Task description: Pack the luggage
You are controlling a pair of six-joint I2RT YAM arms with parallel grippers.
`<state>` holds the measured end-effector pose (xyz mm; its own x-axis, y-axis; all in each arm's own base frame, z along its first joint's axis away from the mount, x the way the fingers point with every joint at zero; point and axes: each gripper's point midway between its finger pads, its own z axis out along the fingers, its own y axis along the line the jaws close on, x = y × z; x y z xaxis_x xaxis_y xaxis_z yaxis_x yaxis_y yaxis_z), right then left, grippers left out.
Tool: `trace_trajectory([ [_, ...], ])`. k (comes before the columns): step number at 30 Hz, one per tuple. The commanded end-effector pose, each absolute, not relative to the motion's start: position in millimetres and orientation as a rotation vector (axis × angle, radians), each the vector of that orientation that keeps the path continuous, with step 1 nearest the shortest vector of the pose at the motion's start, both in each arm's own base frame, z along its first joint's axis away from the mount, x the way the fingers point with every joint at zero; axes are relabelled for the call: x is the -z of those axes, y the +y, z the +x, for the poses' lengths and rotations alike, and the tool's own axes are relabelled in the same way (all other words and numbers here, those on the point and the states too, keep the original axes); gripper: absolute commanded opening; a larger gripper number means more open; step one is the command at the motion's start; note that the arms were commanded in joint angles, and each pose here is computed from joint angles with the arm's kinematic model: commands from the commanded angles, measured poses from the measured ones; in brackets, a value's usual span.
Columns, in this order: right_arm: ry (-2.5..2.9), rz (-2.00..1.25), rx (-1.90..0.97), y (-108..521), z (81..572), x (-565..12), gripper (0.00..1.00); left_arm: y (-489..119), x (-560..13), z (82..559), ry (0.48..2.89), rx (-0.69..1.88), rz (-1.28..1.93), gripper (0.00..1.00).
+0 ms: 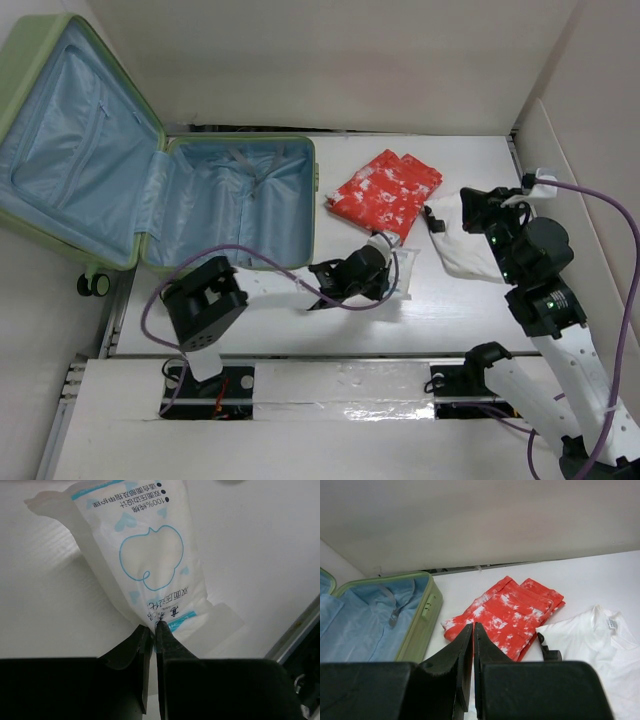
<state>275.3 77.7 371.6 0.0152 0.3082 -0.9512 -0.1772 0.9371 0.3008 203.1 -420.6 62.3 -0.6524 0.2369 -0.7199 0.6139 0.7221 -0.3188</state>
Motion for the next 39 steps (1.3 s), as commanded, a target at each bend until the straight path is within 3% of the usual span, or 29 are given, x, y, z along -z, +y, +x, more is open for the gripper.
trace_trajectory([
  [1,1.47,0.098,-0.389,77.8,274.2,-381.2,0.1,-411.6,-176.7,227.5,1.999,0.839,0.427,0.0],
  [5,1.506,0.097,-0.397,81.5,278.4,-364.9,0.1,-350.3,-246.5,254.2,1.86,0.814,0.163,0.0],
  [11,1.536,0.082,-0.424,89.9,284.5,-351.9,0.1,-213.6,-240.8,309.2,1.816,0.577,-0.312,0.0],
  [13,1.54,0.075,-0.432,92.1,285.9,-351.0,0.1,-162.3,-247.5,322.1,1.731,0.524,-0.49,0.55],
  [15,1.545,0.085,-0.423,90.9,287.9,-348.9,0.1,-146.8,-244.4,322.5,1.714,0.55,-0.524,0.84],
  [18,1.561,0.111,-0.395,86.1,291.1,-343.3,0.12,-154.4,-256.1,320.9,1.686,0.593,-0.474,0.89],
  [20,1.564,0.132,-0.384,83.1,292.3,-341.1,0.13,-176.5,-266.0,319.3,1.683,0.629,-0.414,0.87],
  [23,1.55,0.146,-0.387,81.4,291.4,-345.2,0.13,-220.9,-278.5,321.2,1.687,0.632,-0.297,0.73],
  [24,1.545,0.161,-0.381,79.1,291.5,-346.4,0.13,-254.4,-280.8,308.8,1.699,0.672,-0.217,0.54],
  [26,1.528,0.175,-0.377,76.3,290.5,-353.2,0.09,-306.7,-274.3,309.2,1.742,0.684,-0.104,0.43],
  [27,1.518,0.183,-0.373,74.2,289.2,-357.4,0.07,-341.0,-268.8,296.7,1.774,0.75,-0.019,0.3],
  [29,1.486,0.193,-0.373,70.8,285.1,-373.3,0.02,-382.2,-271.5,298.2,1.792,0.849,0.041,0.14],
  [31,1.464,0.201,-0.372,67.2,279.8,-384.4,0.01,-433.5,-239.7,290.8,1.86,0.962,0.152,0.0],
  [34,1.419,0.2,-0.386,64.6,271.1,-404.8,0.03,-484.8,-213.0,302.2,1.918,1.023,0.221,0.0],
  [36,1.4,0.199,-0.394,63.3,265.7,-414.5,0.09,-517.3,-199.2,309.5,1.923,1.08,0.262,0.0],
  [39,1.375,0.195,-0.408,62.4,258.8,-423.0,0.28,-560.0,-174.6,315.3,1.98,1.087,0.312,0.0],
])
